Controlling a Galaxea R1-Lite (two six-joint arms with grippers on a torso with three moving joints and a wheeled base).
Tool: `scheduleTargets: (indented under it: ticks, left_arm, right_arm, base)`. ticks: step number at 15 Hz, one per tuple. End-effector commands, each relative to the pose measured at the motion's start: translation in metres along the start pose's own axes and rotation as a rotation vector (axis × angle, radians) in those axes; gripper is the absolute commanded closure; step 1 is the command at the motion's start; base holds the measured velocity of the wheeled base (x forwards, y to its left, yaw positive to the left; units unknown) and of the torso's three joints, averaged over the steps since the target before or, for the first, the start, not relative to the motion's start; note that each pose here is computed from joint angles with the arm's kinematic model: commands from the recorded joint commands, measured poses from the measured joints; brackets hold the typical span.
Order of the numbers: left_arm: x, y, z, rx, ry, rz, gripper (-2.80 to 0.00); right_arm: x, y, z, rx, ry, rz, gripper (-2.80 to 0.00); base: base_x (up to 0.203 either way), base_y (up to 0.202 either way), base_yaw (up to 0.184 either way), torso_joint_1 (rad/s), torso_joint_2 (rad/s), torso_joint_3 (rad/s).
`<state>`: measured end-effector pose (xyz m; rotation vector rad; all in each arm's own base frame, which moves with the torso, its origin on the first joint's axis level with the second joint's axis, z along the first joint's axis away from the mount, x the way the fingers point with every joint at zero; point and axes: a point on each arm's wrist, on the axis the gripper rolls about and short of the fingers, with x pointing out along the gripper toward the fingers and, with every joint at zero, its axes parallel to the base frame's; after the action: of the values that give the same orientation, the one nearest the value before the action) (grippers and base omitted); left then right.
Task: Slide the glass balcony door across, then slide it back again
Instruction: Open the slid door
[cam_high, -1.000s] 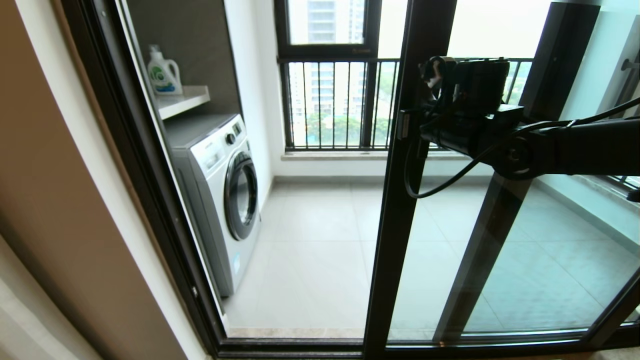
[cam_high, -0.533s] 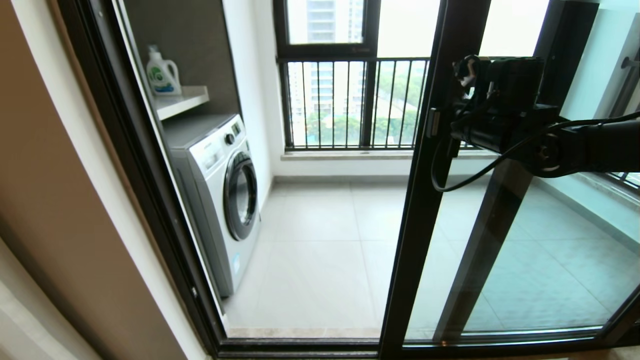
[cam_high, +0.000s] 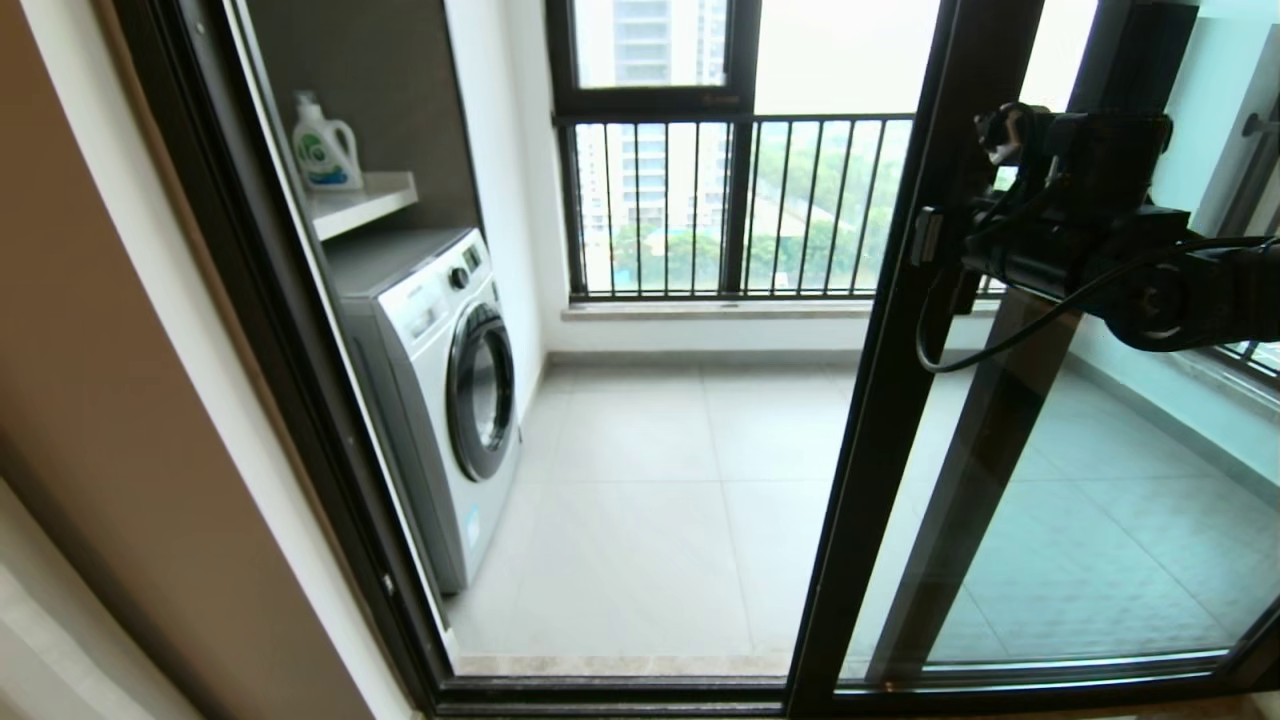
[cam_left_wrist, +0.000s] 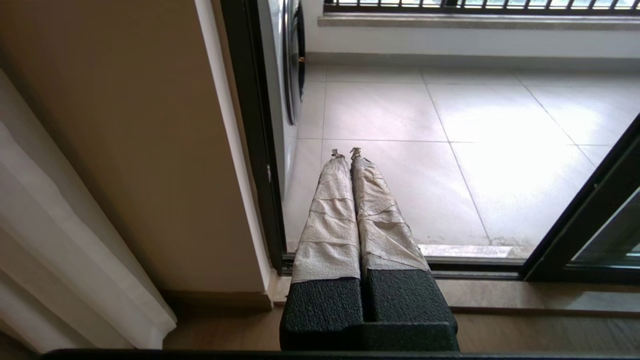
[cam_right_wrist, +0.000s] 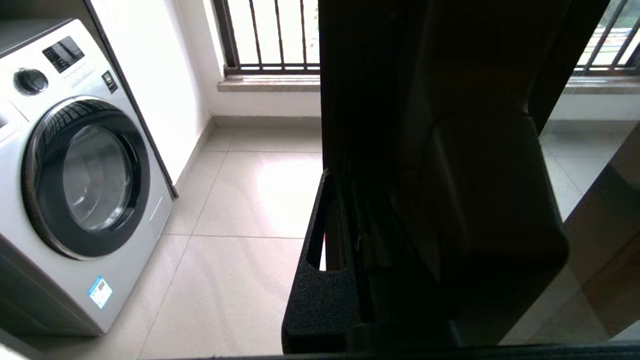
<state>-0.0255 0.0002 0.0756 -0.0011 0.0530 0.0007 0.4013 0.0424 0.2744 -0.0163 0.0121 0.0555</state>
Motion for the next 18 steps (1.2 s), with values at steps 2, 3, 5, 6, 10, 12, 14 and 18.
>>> scheduleTargets:
  ticks: [2,3,5,6,10,12,14,18]
  left_arm:
    - [0.000,0.000,0.000,0.000,0.002,0.001,0.00]
    - [0.000,0.000,0.000,0.000,0.002,0.001,0.00]
    - [0.000,0.000,0.000,0.000,0.002,0.001,0.00]
    - [0.000,0.000,0.000,0.000,0.002,0.001,0.00]
    - [0.000,0.000,0.000,0.000,0.002,0.001,0.00]
    - [0.000,0.000,0.000,0.000,0.002,0.001,0.00]
    - [0.000,0.000,0.000,0.000,0.002,0.001,0.00]
    - [0.000,0.000,0.000,0.000,0.002,0.001,0.00]
  right_arm:
    - [-0.005,-0.020,0.000,0.001,0.004,-0.018,0.00]
    - [-0.005,-0.026,-0.001,0.001,0.009,-0.029,0.00]
    - [-0.006,-0.038,-0.001,0.001,0.008,-0.042,0.00]
    - [-0.007,-0.045,-0.001,0.002,0.008,-0.049,0.00]
    - [-0.010,-0.070,-0.003,0.003,0.004,-0.083,0.00]
    - [-0.012,-0.081,-0.001,0.001,-0.008,-0.100,0.00]
    - [-0.016,-0.089,0.000,0.002,-0.009,-0.109,0.00]
    - [-0.020,-0.103,-0.004,0.004,0.004,-0.120,0.00]
  base:
    - [0.000,0.000,0.000,0.000,0.00,0.000]
    - [0.000,0.000,0.000,0.000,0.00,0.000]
    - [0.000,0.000,0.000,0.000,0.00,0.000]
    - [0.000,0.000,0.000,0.000,0.00,0.000]
    - [0.000,0.000,0.000,0.000,0.00,0.000]
    - [0.000,0.000,0.000,0.000,0.00,0.000]
    - [0.000,0.000,0.000,0.000,0.00,0.000]
    - [0.000,0.000,0.000,0.000,0.00,0.000]
